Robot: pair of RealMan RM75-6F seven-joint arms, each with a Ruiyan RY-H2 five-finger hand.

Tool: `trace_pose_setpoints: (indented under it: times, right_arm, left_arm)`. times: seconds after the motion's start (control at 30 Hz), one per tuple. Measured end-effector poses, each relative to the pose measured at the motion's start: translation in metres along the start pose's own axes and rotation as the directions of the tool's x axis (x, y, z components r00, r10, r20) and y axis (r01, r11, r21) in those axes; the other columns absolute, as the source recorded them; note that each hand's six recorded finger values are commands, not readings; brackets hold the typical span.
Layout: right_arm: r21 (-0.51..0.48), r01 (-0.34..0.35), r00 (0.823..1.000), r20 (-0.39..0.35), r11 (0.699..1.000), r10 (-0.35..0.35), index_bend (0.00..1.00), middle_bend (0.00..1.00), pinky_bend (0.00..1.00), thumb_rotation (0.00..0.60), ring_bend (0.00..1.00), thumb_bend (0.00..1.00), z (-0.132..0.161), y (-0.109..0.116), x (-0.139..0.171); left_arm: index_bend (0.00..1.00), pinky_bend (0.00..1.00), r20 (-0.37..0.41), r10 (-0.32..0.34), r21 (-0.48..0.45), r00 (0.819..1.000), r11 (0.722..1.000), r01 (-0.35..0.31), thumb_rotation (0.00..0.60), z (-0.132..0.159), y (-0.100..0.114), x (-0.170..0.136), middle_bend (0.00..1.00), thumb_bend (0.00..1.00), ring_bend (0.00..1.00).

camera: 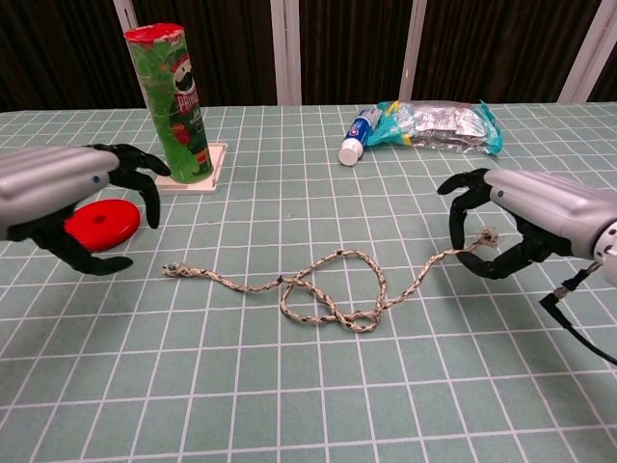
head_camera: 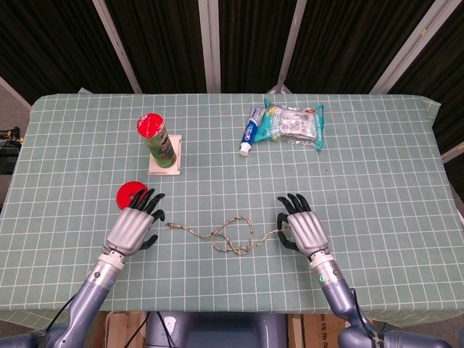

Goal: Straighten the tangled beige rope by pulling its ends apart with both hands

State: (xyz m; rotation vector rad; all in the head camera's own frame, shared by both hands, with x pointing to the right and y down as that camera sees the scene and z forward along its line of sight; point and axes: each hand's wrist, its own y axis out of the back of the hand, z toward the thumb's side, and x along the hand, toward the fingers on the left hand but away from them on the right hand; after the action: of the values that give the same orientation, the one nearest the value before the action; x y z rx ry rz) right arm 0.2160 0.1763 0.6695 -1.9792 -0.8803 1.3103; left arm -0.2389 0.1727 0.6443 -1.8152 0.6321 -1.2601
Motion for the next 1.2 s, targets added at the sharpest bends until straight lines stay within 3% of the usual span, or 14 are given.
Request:
trace_pose_setpoints:
  times: [0.5, 0.97, 1.2]
  right_arm:
    - [-0.011, 0.004, 1.000, 0.017, 1.000, -0.003, 0.60, 0.16, 0.00, 0.600, 0.00, 0.46, -0.008, 0.005, 0.001]
    - [-0.009, 0.007, 0.999, 0.039, 1.000, -0.007, 0.60, 0.16, 0.00, 0.600, 0.00, 0.46, -0.018, 0.008, 0.000]
    - [-0.011, 0.012, 0.999, 0.042, 1.000, -0.012, 0.60, 0.16, 0.00, 0.600, 0.00, 0.46, -0.020, 0.010, 0.000]
  left_arm:
    - [0.51, 0.00, 0.026, -0.042, 0.010, 0.999, 0.999, 0.042, 0.600, 0.049, -0.028, 0.044, 0.12, 0.42, 0.00]
    - [0.55, 0.00, 0.051, -0.068, 0.034, 0.996, 0.997, 0.066, 0.600, 0.074, -0.047, 0.056, 0.12, 0.42, 0.00]
    - [0.62, 0.00, 0.050, -0.065, 0.031, 0.997, 0.998, 0.063, 0.600, 0.079, -0.052, 0.058, 0.15, 0.51, 0.00]
